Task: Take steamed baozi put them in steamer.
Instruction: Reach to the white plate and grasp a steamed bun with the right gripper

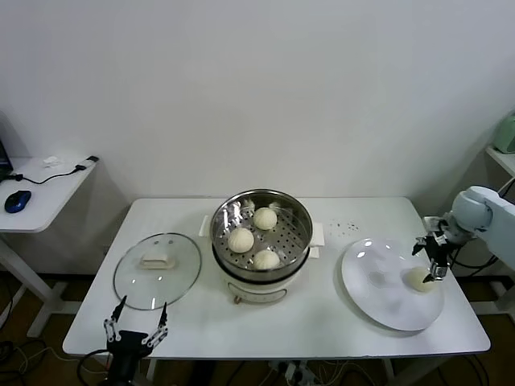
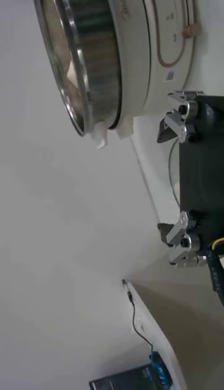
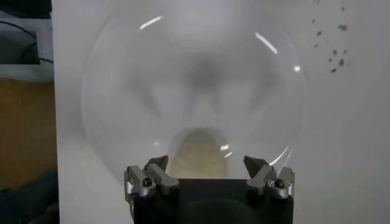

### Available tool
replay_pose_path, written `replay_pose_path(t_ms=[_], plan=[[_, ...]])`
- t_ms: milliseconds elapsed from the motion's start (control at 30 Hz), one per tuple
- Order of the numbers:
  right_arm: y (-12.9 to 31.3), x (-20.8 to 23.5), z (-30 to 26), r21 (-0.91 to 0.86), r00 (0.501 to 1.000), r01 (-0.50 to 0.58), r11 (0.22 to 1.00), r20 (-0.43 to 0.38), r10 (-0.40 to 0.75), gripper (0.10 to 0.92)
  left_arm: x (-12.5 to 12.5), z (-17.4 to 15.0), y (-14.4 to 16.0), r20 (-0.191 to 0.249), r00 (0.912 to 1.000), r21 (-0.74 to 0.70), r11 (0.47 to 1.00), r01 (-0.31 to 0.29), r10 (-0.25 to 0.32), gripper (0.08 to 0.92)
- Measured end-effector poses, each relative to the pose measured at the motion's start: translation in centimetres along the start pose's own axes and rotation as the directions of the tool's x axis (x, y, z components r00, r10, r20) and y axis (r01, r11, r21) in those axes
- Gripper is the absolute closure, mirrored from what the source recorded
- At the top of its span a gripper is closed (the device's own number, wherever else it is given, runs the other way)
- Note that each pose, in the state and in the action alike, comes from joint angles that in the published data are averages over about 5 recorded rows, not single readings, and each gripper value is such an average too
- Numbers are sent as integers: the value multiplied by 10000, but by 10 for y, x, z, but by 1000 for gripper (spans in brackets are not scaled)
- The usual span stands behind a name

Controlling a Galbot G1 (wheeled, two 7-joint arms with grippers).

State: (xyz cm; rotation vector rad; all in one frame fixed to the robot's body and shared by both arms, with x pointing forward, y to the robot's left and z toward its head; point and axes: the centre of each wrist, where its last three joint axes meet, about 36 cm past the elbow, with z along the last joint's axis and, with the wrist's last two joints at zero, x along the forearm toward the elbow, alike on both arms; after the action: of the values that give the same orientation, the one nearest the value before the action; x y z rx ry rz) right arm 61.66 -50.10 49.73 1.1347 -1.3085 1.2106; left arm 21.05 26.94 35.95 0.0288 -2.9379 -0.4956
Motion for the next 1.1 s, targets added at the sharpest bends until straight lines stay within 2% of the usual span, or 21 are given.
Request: replay_pose_path(t_ms=[500,833,1100], plan=[[0,-40,7,-193,9992,190,9996,-354,-196,201,-1,4,-1,-110,9999,-32,10000,13,-13,177],[-3,-46,4,-219,9991,221,9995,-358,-229,368,-1,6,-1,-149,9999,-50,10000,-18,18,177],[-3,-40,6,-433,9993,239,9988,-265,-250,422,2,7,-2,-146,9999,-56,10000,-44,44,177]])
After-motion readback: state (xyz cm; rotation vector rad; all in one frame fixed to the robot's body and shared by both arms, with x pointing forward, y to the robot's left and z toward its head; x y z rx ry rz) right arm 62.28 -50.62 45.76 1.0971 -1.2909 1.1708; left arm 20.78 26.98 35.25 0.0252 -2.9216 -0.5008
